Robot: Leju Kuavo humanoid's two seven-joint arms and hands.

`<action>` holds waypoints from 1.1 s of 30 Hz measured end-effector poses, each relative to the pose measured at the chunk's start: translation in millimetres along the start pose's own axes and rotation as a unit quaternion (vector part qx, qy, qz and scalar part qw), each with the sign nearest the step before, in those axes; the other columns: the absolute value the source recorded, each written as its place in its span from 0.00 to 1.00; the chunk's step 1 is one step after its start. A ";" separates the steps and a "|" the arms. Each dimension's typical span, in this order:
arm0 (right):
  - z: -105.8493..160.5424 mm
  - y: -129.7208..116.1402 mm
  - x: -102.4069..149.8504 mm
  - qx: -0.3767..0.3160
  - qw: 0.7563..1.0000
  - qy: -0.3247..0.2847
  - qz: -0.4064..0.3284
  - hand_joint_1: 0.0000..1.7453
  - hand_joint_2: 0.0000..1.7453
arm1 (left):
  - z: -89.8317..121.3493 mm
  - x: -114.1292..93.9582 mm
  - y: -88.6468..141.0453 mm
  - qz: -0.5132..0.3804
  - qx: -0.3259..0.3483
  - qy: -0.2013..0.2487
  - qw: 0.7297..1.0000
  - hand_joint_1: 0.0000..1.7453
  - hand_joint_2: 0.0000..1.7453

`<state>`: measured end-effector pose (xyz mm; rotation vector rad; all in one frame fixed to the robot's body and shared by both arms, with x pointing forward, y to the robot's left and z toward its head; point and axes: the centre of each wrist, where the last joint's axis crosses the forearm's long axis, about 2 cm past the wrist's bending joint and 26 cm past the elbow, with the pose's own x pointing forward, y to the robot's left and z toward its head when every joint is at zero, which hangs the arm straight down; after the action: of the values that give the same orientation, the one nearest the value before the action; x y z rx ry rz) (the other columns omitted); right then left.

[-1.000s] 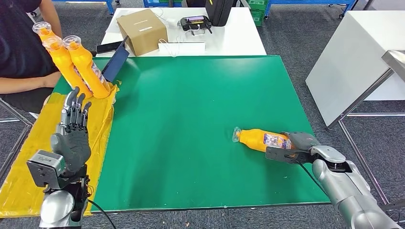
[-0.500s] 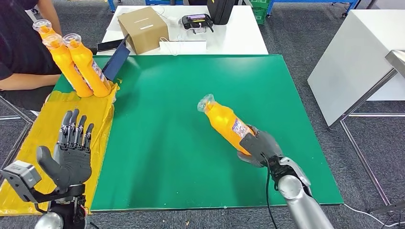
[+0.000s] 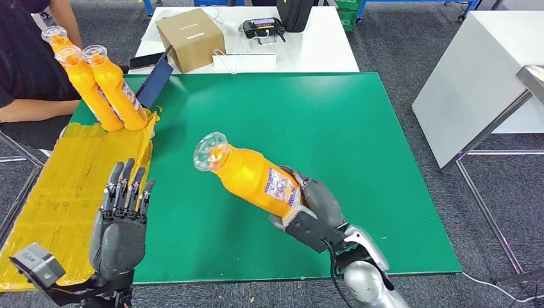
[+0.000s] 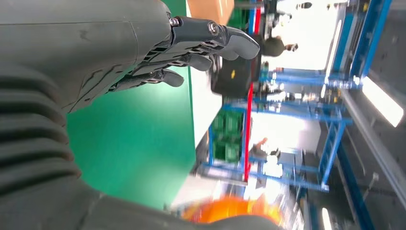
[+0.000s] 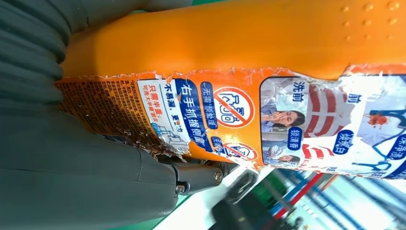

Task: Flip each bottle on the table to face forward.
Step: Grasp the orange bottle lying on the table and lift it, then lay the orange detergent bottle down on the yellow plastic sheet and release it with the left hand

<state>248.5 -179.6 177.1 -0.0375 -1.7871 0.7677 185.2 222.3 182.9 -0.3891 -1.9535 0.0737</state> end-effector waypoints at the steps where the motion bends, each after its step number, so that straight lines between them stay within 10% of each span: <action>1: -3.2 2.6 4.2 0.005 1.000 -0.008 -0.001 1.00 1.00 | -0.3 -0.4 -4.1 0.005 -0.008 0.001 1.000 0.00 1.00; 33: -19.8 48.0 38.1 0.163 0.982 -0.094 0.016 1.00 1.00 | -7.7 7.3 -25.7 0.003 -0.022 -0.062 0.998 0.00 1.00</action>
<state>235.2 -117.4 187.7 0.2318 -1.8180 1.1098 183.5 199.3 198.4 -0.4278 -2.0799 0.0604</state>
